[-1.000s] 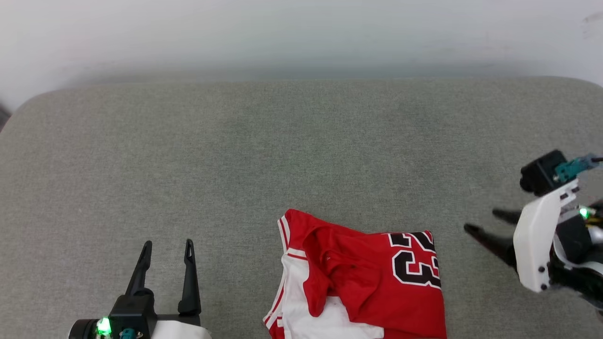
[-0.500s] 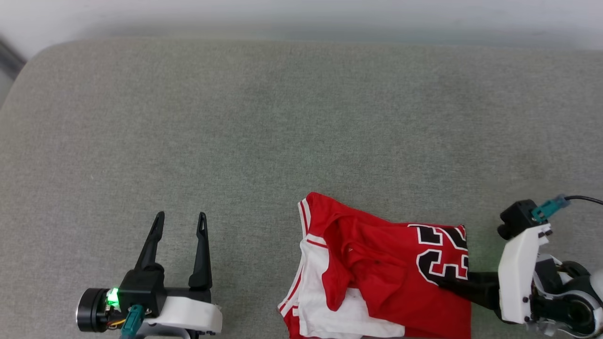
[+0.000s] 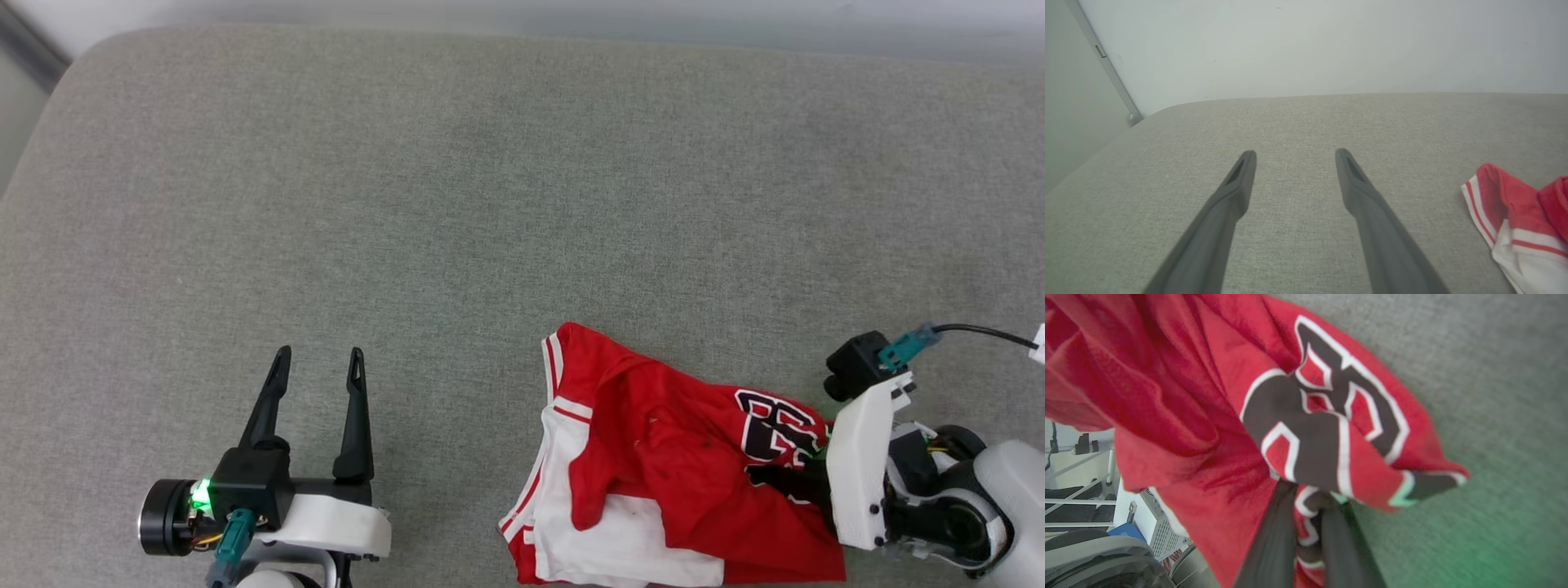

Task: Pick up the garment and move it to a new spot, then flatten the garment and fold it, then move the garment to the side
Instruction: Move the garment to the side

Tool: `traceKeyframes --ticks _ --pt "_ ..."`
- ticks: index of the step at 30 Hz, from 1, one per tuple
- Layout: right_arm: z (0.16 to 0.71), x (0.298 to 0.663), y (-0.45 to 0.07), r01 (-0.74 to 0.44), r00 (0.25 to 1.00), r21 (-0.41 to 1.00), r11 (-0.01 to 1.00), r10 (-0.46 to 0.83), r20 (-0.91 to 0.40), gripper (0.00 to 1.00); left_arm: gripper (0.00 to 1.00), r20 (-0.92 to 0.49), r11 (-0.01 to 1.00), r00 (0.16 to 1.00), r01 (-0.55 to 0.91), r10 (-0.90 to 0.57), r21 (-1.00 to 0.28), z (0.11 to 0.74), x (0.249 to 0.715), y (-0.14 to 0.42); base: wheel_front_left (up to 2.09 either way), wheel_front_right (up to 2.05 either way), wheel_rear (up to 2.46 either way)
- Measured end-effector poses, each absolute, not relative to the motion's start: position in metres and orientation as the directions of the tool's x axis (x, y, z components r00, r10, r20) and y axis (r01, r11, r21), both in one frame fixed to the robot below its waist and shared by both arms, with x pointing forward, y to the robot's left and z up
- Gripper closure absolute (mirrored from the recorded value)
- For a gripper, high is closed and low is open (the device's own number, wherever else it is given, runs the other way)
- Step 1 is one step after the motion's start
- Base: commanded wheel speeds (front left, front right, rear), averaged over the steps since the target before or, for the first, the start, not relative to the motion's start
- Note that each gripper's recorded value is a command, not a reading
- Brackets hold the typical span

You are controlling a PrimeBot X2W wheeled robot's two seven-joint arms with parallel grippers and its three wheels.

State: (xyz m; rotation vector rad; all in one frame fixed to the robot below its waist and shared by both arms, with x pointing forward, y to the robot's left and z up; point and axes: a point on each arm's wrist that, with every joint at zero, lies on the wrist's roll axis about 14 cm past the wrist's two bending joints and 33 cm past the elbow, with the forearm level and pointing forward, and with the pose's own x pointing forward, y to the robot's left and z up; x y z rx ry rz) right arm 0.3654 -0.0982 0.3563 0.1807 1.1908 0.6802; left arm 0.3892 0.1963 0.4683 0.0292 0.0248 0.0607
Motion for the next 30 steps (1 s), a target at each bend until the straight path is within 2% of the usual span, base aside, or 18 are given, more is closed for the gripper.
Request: traceKeyframes --ticks 4,8,16,22,27,30 --pt "0.369 0.366 -0.096 -0.444 0.241 0.445 0.778 0.582 -0.777 1.00 0.00 -0.017 0.998 0.998 -0.066 0.066 0.023 0.471 0.386 0.196 0.00 0.00 0.00" --pt "0.397 0.375 -0.098 -0.521 0.327 0.378 0.766 0.587 -0.740 1.00 0.00 0.003 0.998 0.998 -0.060 0.060 0.019 0.478 0.383 0.194 0.00 0.00 0.00" --pt "0.465 0.388 -0.133 -0.625 0.508 0.128 0.770 0.525 -0.683 1.00 0.00 0.032 1.000 0.999 -0.018 0.018 0.008 0.487 0.384 0.178 0.00 0.00 0.00" --pt "0.497 0.384 -0.186 -0.569 0.615 -0.019 0.822 0.410 -0.674 1.00 0.00 0.044 0.997 0.996 0.074 -0.074 -0.005 0.488 0.401 0.148 0.00 0.00 0.00" --pt "0.507 0.384 -0.244 -0.445 0.688 -0.105 0.890 0.265 -0.675 1.00 0.00 0.051 0.988 0.987 0.153 -0.152 -0.009 0.485 0.419 0.122 0.00 0.00 0.00" --pt "0.500 0.386 -0.284 -0.353 0.695 -0.143 0.925 0.157 -0.701 1.00 0.00 0.041 0.981 0.980 0.194 -0.194 -0.009 0.478 0.431 0.110 0.00 0.00 0.00"
